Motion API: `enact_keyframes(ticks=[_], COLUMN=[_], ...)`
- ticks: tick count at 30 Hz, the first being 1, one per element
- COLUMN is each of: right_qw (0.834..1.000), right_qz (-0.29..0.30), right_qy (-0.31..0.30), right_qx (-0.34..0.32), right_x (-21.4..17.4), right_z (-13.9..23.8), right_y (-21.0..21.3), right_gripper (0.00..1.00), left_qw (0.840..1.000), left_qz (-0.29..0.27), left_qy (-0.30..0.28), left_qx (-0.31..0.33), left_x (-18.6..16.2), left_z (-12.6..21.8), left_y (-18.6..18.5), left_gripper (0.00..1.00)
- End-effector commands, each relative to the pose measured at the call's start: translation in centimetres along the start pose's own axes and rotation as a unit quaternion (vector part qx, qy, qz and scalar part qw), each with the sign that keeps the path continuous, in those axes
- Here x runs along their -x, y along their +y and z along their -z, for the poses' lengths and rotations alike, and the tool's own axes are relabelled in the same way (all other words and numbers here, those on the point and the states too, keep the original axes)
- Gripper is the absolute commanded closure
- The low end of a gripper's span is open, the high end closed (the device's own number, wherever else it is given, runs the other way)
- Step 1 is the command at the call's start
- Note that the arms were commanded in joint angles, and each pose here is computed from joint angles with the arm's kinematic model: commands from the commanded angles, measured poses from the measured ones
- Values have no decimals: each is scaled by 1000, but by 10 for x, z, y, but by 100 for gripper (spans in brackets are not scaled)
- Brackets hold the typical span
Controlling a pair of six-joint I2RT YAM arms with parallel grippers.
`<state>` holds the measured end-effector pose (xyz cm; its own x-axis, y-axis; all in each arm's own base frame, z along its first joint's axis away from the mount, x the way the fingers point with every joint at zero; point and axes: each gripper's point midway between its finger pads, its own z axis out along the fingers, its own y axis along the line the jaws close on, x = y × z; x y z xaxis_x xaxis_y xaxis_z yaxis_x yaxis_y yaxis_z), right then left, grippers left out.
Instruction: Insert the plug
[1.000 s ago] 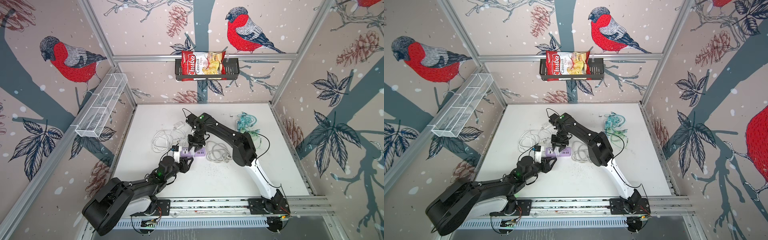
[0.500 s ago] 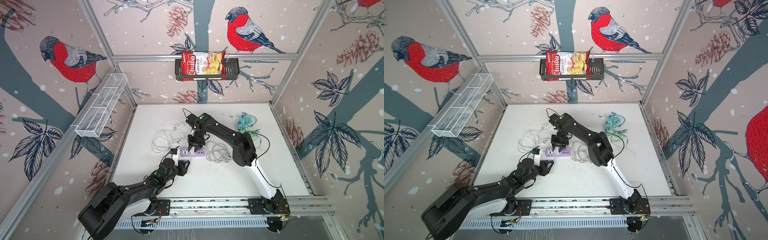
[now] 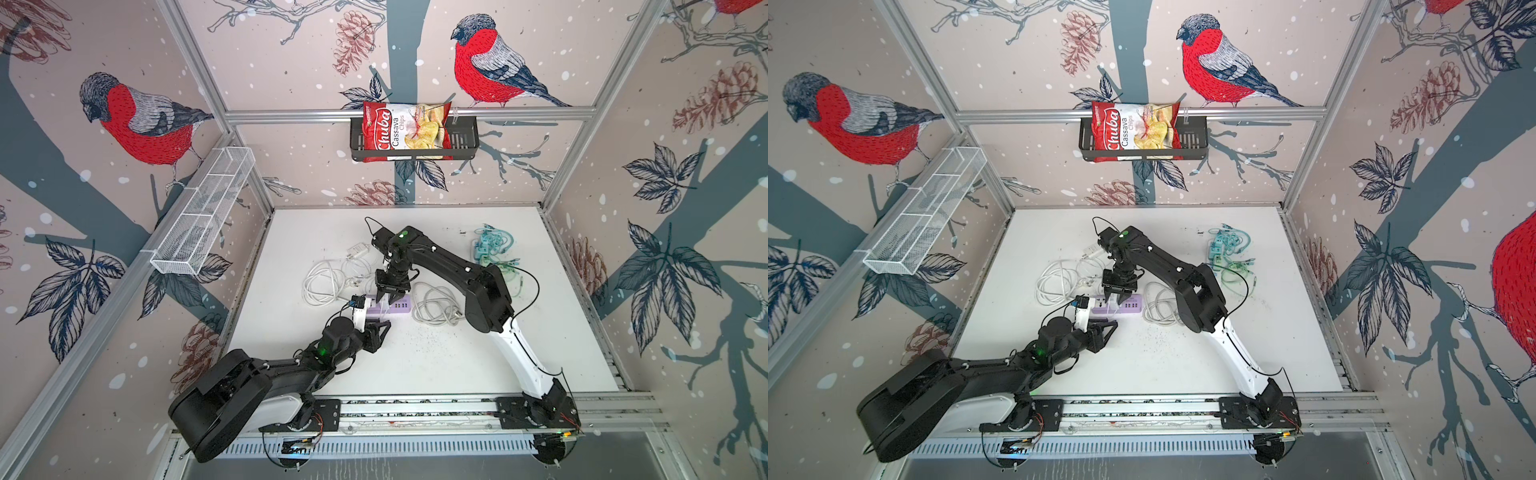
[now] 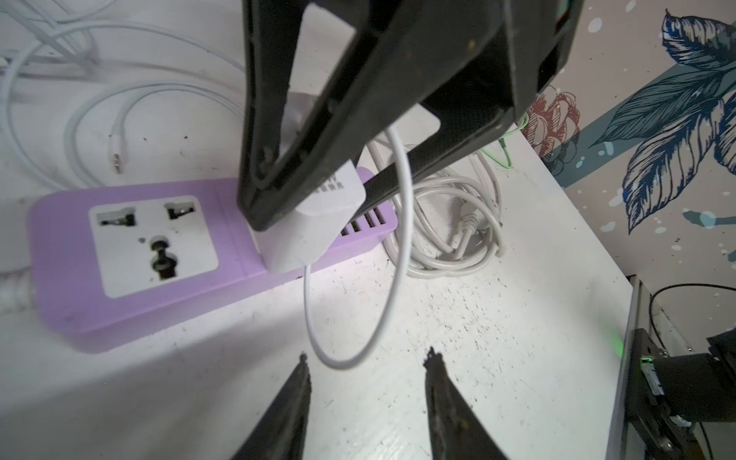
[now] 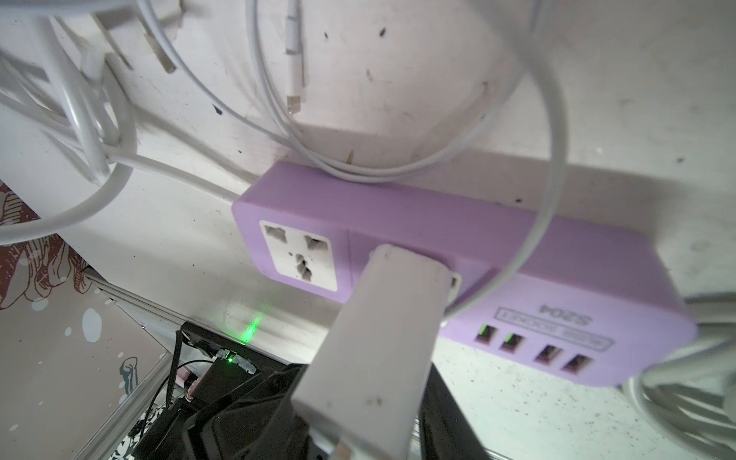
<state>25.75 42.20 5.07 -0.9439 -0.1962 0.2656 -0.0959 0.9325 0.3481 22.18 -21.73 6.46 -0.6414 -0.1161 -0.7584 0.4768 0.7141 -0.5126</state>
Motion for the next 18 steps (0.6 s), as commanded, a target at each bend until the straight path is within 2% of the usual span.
enact_keyframes(ticks=[1, 7, 14, 18], right_qw=[990, 990, 991, 990], right_qz=[33, 36, 34, 32], right_qy=[-121, -121, -119, -125], right_qx=[-70, -65, -59, -55], right_x=[68, 67, 68, 69], right_z=[-54, -55, -59, -55], right_y=[-23, -19, -18, -15], right_gripper=[100, 100, 100, 100], left_qw=[999, 997, 997, 998], left_qz=[-22, -44, -61, -45], left_qy=[-36, -63, -54, -35], left_qx=[4, 26, 9, -13], left_x=[19, 34, 35, 20], left_z=[-3, -5, -18, -22], left_y=[-2, 2, -4, -6], left_gripper=[53, 54, 78, 84])
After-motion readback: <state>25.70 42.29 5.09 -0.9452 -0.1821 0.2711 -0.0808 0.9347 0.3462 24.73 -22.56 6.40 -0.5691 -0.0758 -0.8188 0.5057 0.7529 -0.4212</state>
